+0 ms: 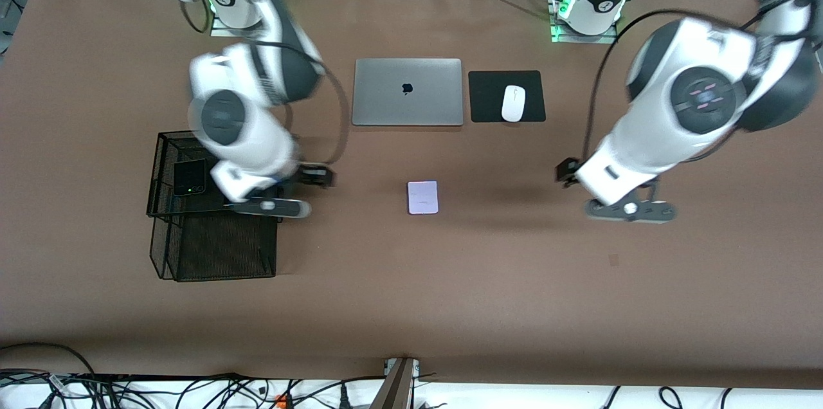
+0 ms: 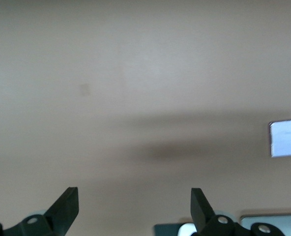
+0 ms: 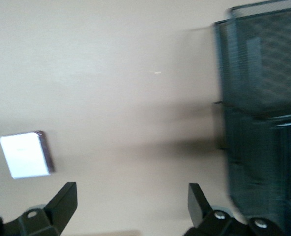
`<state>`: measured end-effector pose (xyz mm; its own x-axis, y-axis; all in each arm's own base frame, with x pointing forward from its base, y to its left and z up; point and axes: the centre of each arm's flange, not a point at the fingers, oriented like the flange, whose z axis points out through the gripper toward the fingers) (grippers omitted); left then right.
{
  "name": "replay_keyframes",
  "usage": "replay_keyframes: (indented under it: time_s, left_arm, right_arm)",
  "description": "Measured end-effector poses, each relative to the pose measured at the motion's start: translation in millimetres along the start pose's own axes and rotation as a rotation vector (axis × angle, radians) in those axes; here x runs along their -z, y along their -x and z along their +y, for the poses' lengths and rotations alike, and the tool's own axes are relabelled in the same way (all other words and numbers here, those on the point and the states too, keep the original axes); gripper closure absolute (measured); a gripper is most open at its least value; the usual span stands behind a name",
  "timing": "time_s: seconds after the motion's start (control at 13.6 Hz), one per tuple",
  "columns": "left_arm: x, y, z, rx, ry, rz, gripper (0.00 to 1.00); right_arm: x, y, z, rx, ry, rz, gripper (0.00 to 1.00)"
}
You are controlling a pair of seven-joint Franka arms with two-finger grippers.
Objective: Place phones with both arms
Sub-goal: 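Grasp the white phone with the right gripper while the left gripper withdraws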
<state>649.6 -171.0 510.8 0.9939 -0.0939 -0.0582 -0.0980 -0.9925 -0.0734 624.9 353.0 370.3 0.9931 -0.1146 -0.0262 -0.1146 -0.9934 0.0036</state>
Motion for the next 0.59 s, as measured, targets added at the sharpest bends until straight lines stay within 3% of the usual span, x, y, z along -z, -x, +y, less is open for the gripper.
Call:
replay_keyframes:
  time_s: [0.29, 0.59]
  left_arm:
    - [46, 24, -88, -0.092, -0.004, 0.036, 0.0]
    - [66, 75, -155, -0.042, -0.017, 0.106, 0.0]
  right_arm:
    - [-82, 44, -107, -0.068, -0.029, 0.105, 0.0]
    - [-161, 90, -166, -0.119, -0.05, 0.156, 0.0]
